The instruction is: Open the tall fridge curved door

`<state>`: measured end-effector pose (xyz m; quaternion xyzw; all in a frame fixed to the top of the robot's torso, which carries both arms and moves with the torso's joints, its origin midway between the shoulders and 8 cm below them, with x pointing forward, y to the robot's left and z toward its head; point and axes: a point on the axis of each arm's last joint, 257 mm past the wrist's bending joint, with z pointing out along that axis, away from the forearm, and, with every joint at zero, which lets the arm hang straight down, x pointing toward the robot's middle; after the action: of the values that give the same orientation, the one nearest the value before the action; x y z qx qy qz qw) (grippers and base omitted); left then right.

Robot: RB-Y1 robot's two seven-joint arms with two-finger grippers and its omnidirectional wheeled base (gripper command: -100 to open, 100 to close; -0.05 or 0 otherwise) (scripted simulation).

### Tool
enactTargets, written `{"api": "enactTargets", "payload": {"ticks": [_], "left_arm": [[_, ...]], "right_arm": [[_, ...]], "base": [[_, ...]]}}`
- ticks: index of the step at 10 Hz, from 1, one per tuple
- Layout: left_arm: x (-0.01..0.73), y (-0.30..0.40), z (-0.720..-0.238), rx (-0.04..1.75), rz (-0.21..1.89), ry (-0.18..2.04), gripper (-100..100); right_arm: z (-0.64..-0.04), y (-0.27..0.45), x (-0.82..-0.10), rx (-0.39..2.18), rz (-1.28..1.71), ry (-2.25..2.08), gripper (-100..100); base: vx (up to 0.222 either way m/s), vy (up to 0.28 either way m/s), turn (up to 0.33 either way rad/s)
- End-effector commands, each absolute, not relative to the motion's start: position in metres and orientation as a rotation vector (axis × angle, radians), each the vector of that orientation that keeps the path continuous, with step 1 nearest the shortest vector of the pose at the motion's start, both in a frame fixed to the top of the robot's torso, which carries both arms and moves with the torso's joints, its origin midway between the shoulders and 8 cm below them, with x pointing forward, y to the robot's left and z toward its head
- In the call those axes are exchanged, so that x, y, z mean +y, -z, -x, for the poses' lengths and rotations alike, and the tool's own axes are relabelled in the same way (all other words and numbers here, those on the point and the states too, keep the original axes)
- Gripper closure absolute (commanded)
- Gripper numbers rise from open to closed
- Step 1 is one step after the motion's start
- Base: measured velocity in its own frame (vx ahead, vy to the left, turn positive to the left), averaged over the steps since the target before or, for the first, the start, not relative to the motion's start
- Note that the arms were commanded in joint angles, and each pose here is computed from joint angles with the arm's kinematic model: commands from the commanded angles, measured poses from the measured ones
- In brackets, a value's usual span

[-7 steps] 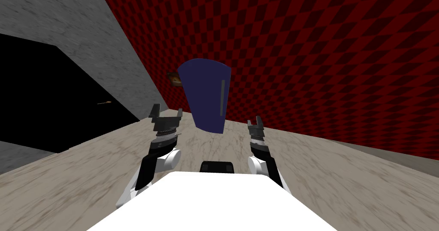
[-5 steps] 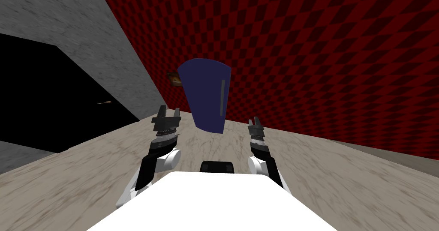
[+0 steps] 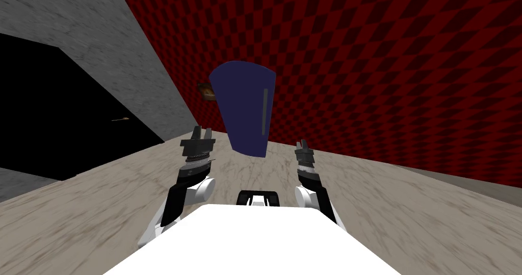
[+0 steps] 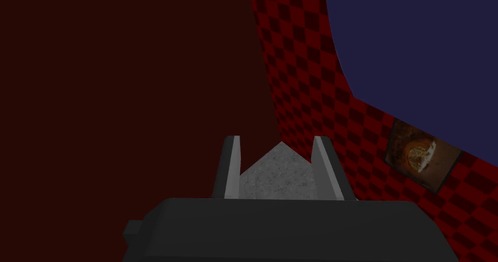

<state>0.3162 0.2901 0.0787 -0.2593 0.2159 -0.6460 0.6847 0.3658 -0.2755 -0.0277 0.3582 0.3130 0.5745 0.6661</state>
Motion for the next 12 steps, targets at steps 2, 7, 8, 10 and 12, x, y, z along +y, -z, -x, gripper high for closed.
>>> {"api": "enactTargets", "payload": {"ticks": [2,7,8,10,12], "left_arm": [[0.29,-0.079,-0.316,0.484,0.581,1.448,0],[0.3,-0.053,-0.37,0.578,0.649,1.515,-100],[0.299,-0.057,-0.371,0.571,0.641,1.521,-100],[0.307,-0.051,-0.398,0.593,0.681,1.554,-100],[0.314,-0.043,-0.416,0.61,0.717,1.565,-100]], "right_arm": [[-0.366,0.028,-0.276,0.707,-0.809,-1.297,0],[-0.366,0.028,-0.275,0.707,-0.809,-1.297,0],[-0.366,0.028,-0.275,0.707,-0.809,-1.297,0],[-0.366,0.028,-0.276,0.707,-0.809,-1.297,0],[-0.366,0.028,-0.275,0.707,-0.809,-1.297,0]], "base": [[0.0,0.0,0.0],[0.042,-0.119,0.027],[0.053,-0.111,0.01],[0.059,-0.12,0.027],[0.035,-0.115,0.021]]}}
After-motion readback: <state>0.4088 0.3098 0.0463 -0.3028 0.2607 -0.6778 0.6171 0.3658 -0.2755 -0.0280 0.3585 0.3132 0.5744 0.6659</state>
